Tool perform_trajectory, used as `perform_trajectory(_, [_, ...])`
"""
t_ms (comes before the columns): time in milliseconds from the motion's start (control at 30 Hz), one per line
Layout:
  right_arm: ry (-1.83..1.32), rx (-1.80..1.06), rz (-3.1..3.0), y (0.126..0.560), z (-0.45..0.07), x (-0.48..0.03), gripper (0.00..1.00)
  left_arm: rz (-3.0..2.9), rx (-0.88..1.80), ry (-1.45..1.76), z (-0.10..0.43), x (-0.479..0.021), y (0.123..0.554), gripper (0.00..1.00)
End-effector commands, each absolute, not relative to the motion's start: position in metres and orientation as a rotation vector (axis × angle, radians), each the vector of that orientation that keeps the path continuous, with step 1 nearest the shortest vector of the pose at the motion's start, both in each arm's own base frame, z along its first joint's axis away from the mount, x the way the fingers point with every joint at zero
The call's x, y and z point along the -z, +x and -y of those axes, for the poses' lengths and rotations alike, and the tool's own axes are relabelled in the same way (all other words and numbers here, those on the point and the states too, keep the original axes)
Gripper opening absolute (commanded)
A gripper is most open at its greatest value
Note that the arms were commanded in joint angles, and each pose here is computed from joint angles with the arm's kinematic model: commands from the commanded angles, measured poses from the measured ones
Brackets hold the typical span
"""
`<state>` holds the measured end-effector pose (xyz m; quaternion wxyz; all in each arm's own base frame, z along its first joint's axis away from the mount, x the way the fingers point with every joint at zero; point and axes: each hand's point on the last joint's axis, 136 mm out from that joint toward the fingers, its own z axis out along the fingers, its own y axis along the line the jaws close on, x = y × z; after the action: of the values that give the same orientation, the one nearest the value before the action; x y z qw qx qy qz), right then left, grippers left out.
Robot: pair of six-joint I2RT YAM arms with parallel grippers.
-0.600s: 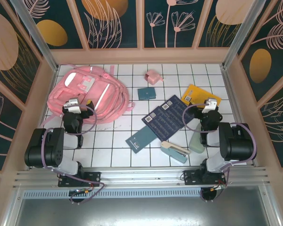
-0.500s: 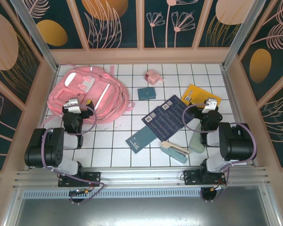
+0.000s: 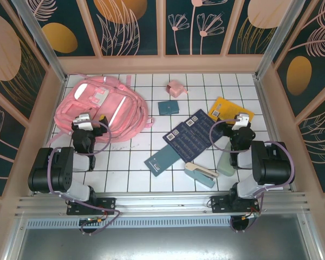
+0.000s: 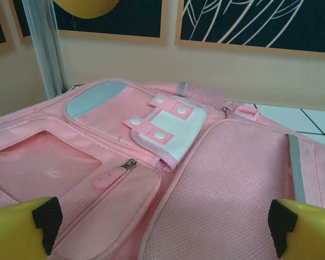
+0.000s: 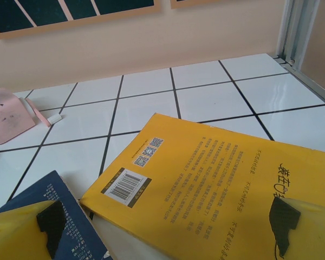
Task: Pack the student bag
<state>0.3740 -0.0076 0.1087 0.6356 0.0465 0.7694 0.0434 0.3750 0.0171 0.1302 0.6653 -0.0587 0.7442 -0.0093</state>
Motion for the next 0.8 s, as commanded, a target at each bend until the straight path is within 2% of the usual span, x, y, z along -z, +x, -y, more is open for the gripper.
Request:
perform_trajectory(0, [0.090, -0.094, -1.719, 0.378, 0.008, -0.121, 0.99, -1.665, 0.009, -0.119, -0.016, -0.135, 0.378, 0.99])
perform_trajectory(200, [0.091, -0.097, -1.718, 0.378, 0.008, -0.121, 0.99, -1.658, 0.012, -0.116, -0.015, -0.138, 0.377, 0.99])
perform_trajectory(300, [0.023, -0.103, -1.716, 0.379, -0.004, -0.137, 0.99, -1.702, 0.018, -0.098, -0.013, -0.151, 0.385, 0.99])
perform_trajectory(433, [-0.047, -0.022, -1.632, 0.376, -0.038, -0.200, 0.99, -1.594, 0.122, -0.002, 0.015, -0.217, 0.382, 0.99])
perform_trajectory(600, [-0.191, -0.167, -1.533, 0.351, -0.127, -0.279, 0.99, -1.479, 0.304, 0.215, 0.092, -0.290, 0.347, 0.99])
perform_trajectory(700, [-0.225, -0.251, -1.457, 0.324, -0.169, -0.332, 0.99, -1.575, 0.330, 0.081, 0.098, -0.315, 0.341, 0.99])
perform_trajectory(767, [-0.079, -0.288, -1.472, 0.318, -0.167, -0.359, 0.99, -1.717, 0.326, -0.106, 0.080, -0.312, 0.341, 0.99])
